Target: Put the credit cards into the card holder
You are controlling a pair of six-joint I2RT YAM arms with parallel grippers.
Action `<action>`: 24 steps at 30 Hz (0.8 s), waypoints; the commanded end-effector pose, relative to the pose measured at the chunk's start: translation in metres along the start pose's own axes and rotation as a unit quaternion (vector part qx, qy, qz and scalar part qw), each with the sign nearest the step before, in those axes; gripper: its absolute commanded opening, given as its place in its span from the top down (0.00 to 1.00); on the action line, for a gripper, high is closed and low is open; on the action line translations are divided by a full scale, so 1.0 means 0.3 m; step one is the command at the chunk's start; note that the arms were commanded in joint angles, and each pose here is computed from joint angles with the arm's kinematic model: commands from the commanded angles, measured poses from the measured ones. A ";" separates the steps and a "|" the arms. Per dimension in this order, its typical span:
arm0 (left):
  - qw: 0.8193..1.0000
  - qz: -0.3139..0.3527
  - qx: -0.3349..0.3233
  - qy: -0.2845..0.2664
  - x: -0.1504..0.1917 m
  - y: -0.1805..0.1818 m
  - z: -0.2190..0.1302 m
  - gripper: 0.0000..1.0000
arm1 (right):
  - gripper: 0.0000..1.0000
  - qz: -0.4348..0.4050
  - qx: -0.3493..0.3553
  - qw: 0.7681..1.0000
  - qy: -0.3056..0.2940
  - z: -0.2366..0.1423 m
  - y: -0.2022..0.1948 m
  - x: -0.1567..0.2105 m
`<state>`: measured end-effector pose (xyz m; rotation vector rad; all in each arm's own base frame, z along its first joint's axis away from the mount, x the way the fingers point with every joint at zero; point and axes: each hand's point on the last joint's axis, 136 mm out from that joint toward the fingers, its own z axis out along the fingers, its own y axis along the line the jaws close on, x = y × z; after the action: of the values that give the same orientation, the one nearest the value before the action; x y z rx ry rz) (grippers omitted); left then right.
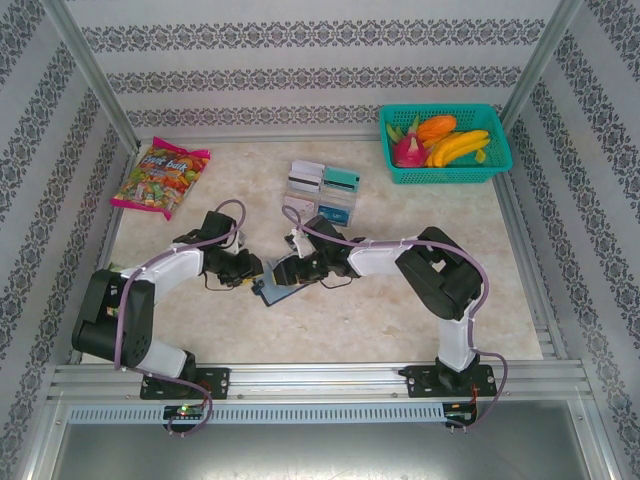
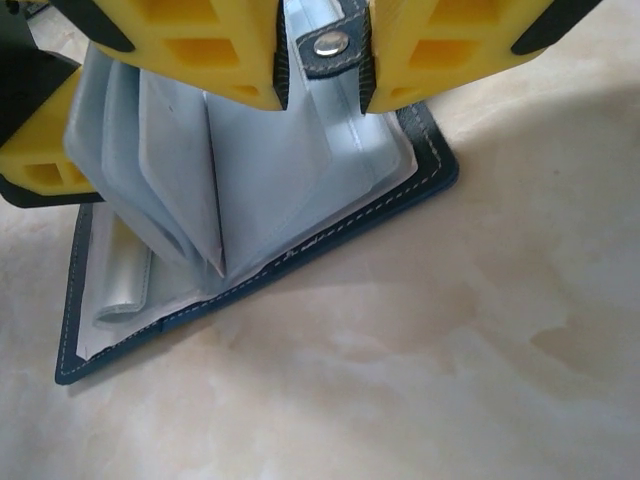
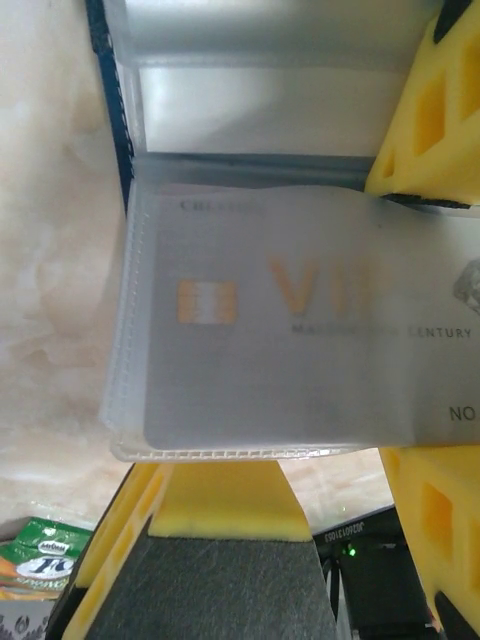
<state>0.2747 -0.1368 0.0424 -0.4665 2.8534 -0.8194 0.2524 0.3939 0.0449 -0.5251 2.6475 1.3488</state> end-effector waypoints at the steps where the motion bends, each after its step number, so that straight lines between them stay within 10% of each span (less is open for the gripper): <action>1: 1.000 0.007 -0.007 -0.005 -0.026 0.009 0.019 0.70 | 0.49 0.030 -0.019 0.999 0.015 0.023 -0.027 0.033; 24: 0.990 0.011 -0.138 0.030 0.022 0.179 0.052 0.61 | 0.43 0.093 -0.084 0.992 -0.013 0.022 -0.073 0.002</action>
<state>0.2778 -0.1150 0.0187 -0.4450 2.9422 -0.5607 0.2608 0.3971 0.0516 -0.3613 2.5687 1.6578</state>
